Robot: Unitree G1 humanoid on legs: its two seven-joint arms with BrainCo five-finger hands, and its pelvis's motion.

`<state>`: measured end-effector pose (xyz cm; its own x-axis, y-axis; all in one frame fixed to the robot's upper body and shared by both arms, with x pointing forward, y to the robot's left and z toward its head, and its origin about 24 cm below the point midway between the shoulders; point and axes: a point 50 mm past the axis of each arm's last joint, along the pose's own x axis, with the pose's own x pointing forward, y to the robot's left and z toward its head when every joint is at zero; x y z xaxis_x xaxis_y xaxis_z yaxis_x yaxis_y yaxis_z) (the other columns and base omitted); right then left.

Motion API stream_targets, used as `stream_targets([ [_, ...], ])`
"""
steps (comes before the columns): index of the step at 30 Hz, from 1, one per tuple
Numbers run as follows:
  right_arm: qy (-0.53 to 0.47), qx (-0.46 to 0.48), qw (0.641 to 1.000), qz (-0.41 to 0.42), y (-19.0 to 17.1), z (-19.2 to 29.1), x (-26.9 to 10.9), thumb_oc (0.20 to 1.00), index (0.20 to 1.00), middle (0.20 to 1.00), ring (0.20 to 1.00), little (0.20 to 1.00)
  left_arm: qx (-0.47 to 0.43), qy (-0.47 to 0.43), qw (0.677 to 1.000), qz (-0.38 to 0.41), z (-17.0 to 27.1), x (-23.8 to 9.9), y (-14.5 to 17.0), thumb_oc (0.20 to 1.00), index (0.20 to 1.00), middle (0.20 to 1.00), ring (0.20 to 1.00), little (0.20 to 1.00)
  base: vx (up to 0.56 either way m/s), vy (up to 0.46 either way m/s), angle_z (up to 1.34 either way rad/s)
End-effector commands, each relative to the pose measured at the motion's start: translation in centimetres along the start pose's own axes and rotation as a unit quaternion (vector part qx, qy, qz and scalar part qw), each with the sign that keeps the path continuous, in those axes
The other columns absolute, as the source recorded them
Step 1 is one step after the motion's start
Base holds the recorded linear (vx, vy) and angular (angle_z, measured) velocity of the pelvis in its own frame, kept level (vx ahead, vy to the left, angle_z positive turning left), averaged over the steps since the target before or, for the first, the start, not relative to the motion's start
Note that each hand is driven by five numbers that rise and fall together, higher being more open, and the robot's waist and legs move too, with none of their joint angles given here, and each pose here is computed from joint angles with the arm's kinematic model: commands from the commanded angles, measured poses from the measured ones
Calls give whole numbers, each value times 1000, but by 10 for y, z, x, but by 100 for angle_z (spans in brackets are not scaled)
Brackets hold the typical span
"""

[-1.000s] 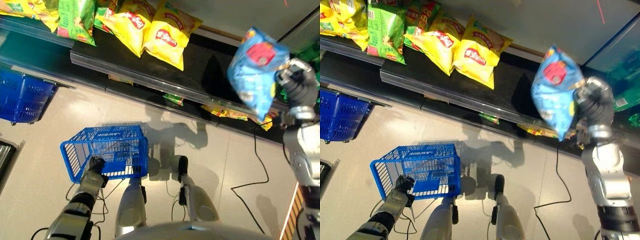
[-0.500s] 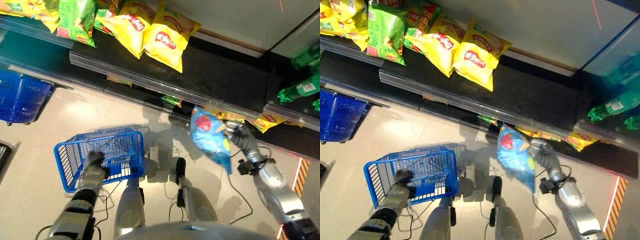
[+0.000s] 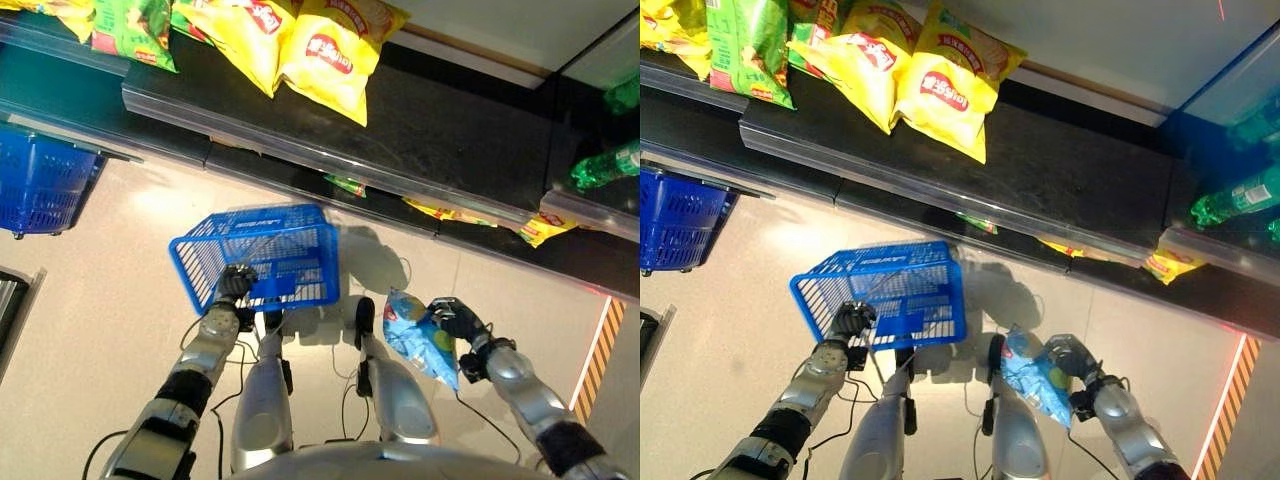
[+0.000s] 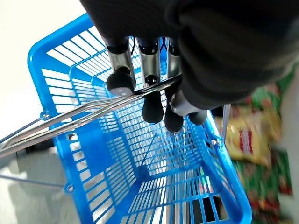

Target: Pick up the snacks into the basket

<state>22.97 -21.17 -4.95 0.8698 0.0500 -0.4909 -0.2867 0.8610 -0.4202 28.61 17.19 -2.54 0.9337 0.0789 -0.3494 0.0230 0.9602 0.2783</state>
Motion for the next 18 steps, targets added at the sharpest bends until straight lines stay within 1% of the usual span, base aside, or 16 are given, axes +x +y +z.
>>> stream_targets([
  [1,-32,-23,999,-13,0,16,6,200,200,200,200,200,-24,-89,995,-46,42,3,-26,200,200,200,200,200,-47,-13,-3],
  [3,-34,-24,999,-5,7,20,11,200,200,200,200,200,-24,-92,993,-66,44,2,-38,200,200,200,200,200,-33,-8,-5],
  [8,-48,-66,997,-2,21,36,25,200,200,200,200,200,-16,-119,985,-121,59,-6,-69,200,200,200,200,200,-12,-3,-1],
  [10,-51,-74,996,0,23,38,26,200,200,200,200,200,-11,-125,984,-126,61,-7,-72,200,200,200,200,200,0,0,0],
  [12,-67,-101,993,-5,29,51,33,200,200,200,200,200,2,-132,982,-137,64,-9,-82,200,200,200,200,200,-19,-4,0],
  [18,-99,-126,987,-10,43,78,45,200,200,200,200,200,8,-148,977,-154,76,-12,-101,200,200,200,200,200,-33,-1,-1],
])
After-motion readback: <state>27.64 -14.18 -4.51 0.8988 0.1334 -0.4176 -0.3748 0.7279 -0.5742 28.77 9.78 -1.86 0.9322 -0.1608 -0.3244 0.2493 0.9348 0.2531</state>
